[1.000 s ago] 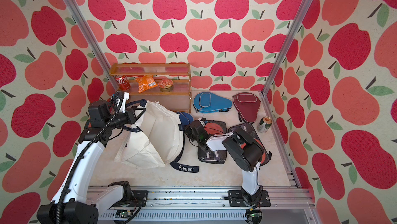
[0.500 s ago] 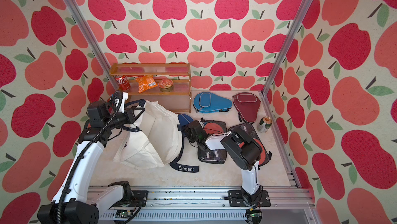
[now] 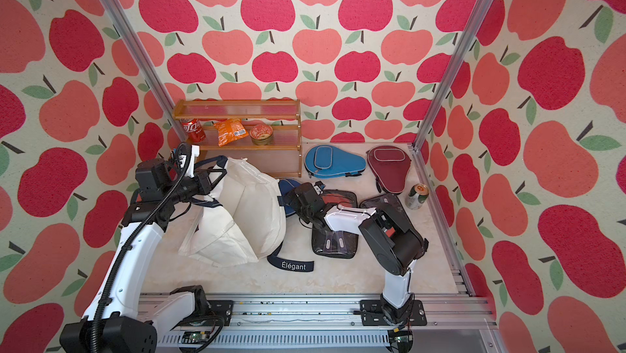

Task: Remove the ping pong set from the canvas bag
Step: Place the ping pong set at the center of the board, then place the canvas bag at the center of the board.

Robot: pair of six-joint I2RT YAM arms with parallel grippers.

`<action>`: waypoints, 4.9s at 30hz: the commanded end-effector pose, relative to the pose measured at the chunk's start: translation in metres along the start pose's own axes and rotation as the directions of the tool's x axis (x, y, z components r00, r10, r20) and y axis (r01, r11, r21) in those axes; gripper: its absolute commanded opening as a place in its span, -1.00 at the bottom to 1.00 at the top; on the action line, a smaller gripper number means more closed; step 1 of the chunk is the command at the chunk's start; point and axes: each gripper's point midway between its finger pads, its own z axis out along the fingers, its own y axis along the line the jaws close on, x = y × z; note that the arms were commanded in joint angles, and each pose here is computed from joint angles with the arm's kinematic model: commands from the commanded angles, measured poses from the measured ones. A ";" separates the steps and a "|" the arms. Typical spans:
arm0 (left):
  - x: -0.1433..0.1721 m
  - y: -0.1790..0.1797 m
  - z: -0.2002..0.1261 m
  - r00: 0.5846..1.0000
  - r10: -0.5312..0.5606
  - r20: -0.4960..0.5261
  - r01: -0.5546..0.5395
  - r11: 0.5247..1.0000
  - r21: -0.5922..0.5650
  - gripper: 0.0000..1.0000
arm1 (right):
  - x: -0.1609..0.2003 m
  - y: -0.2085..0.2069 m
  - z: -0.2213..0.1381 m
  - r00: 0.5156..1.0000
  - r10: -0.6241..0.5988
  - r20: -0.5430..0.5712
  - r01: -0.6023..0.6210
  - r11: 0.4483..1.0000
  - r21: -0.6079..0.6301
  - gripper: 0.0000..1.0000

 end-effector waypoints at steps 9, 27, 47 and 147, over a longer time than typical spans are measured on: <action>-0.009 -0.003 -0.005 0.999 0.016 0.036 -0.016 1.000 0.003 -1.00 | -0.027 0.018 -0.035 0.989 -0.115 0.093 0.113 0.993 0.031 0.98; -0.010 0.003 -0.002 1.000 -0.010 0.029 0.010 1.000 -0.004 -1.00 | -0.013 0.078 -0.095 0.894 -0.444 0.063 0.447 0.868 -0.218 0.92; -0.019 -0.005 -0.009 0.999 -0.025 0.024 0.026 1.000 -0.012 -1.00 | 0.067 0.090 -0.049 0.688 -0.707 -0.165 0.651 0.701 -0.292 -0.64; -0.095 0.090 -0.119 0.976 -0.119 0.182 0.204 0.788 -0.580 0.77 | 0.204 0.280 0.022 0.861 -0.415 -0.292 0.211 0.816 -0.538 -1.00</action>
